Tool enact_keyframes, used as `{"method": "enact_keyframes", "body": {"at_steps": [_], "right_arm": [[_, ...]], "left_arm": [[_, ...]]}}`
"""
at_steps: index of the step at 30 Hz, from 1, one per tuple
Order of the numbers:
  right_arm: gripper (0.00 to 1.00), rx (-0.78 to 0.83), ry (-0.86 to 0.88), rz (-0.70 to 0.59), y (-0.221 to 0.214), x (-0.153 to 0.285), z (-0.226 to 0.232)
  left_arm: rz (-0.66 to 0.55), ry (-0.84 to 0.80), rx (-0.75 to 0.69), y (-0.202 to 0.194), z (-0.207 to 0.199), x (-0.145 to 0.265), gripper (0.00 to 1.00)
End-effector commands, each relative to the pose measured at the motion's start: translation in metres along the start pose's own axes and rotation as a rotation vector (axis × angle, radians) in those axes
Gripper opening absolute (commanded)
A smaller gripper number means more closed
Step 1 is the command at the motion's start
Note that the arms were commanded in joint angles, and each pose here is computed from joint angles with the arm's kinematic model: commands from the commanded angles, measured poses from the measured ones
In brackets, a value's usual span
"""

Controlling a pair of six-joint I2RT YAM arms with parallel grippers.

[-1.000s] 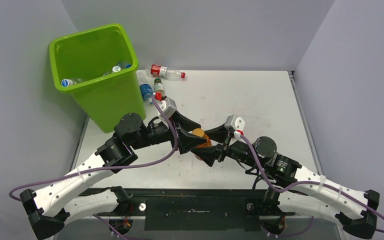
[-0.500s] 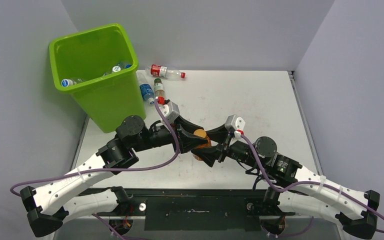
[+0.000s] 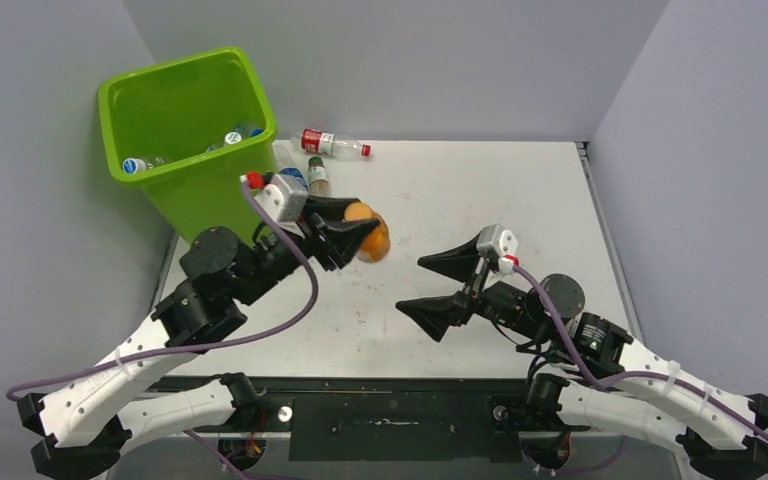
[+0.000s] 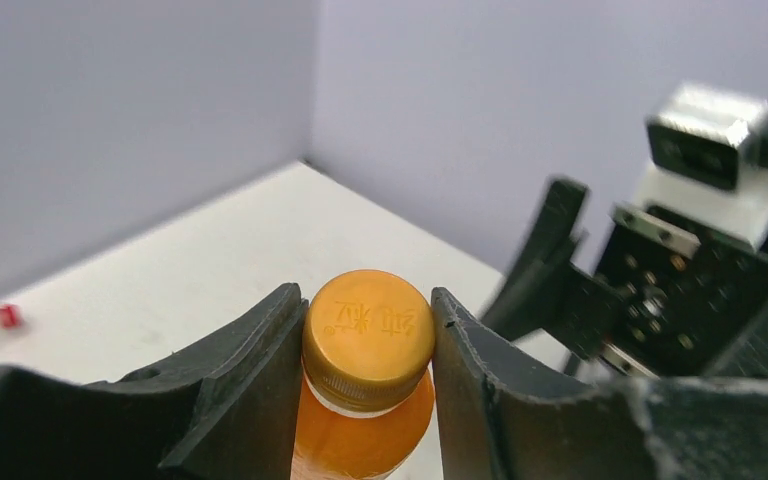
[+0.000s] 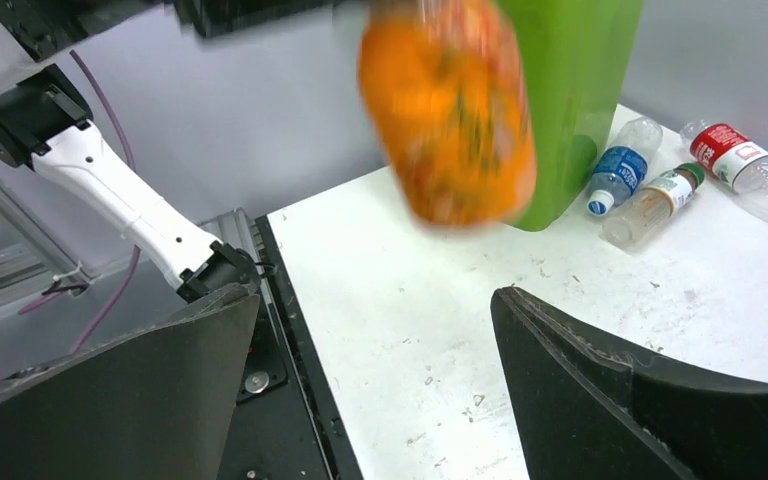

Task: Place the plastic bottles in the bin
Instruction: Place the plastic bottle in the trash bin.

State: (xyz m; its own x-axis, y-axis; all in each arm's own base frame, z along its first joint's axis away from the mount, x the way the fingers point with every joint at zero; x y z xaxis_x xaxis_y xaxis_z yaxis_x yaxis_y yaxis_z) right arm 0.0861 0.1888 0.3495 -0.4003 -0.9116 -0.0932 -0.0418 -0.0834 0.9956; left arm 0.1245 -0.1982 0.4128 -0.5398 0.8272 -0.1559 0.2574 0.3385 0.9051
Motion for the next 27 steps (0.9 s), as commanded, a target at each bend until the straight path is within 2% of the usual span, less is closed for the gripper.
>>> {"method": "enact_keyframes", "body": {"at_steps": [1, 4, 7, 10, 16, 19, 23, 24, 25, 27], "right_arm": [[0.9, -0.006, -0.023, -0.076, 0.025, 0.019, 0.0], [0.9, -0.003, -0.048, -0.09, 0.024, 0.025, -0.002], [0.9, -0.012, -0.089, -0.097, 0.021, 0.025, -0.004], [0.9, -0.014, -0.135, -0.085, 0.016, 0.022, -0.008], [0.9, -0.026, -0.108, -0.058, 0.011, 0.009, -0.007], [0.9, -0.042, -0.114, -0.057, 0.002, 0.001, -0.007], [0.9, -0.067, -0.126, -0.034, -0.016, -0.006, -0.008], [0.9, -0.07, -0.127, -0.03, -0.021, -0.008, -0.008], [0.9, -0.071, -0.13, -0.024, -0.025, -0.01, -0.009], [0.9, -0.069, -0.14, -0.005, -0.031, -0.013, -0.01]], "left_arm": [[-0.357, 0.282, -0.201, 0.092, 0.002, 0.031, 0.0], [-0.522, 0.516, -0.375, 0.14, 0.008, 0.046, 0.0], [-0.62, 0.803, -0.499, 0.174, 0.022, 0.047, 0.0], [-0.702, 0.96, -0.522, 0.203, 0.049, 0.047, 0.0], [-0.688, 1.187, -0.471, 0.23, 0.148, 0.046, 0.0], [-0.708, 1.182, -0.387, 0.24, 0.188, 0.05, 0.0], [-0.683, 1.187, -0.378, 0.247, 0.224, 0.037, 0.0], [-0.646, 1.211, -0.363, 0.246, 0.236, 0.034, 0.06], [-0.635, 1.235, -0.347, 0.246, 0.244, 0.03, 0.33], [-0.655, 1.233, -0.334, 0.249, 0.245, 0.026, 0.97]]}}
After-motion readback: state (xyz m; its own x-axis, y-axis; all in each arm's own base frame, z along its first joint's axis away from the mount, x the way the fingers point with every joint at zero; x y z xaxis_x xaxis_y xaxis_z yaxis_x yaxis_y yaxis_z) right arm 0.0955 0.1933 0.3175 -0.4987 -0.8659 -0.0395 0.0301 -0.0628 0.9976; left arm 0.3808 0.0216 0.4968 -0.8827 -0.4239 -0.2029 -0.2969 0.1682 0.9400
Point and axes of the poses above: each gripper's point midway between its finger pads, its own x axis back along the fingers, its own z axis along the line the jaws close on, y = z × x, the point moved 10 cm from there along x, back along the fingers, and after that the axes turned 11 degrees about x, right-handed, at the moved point
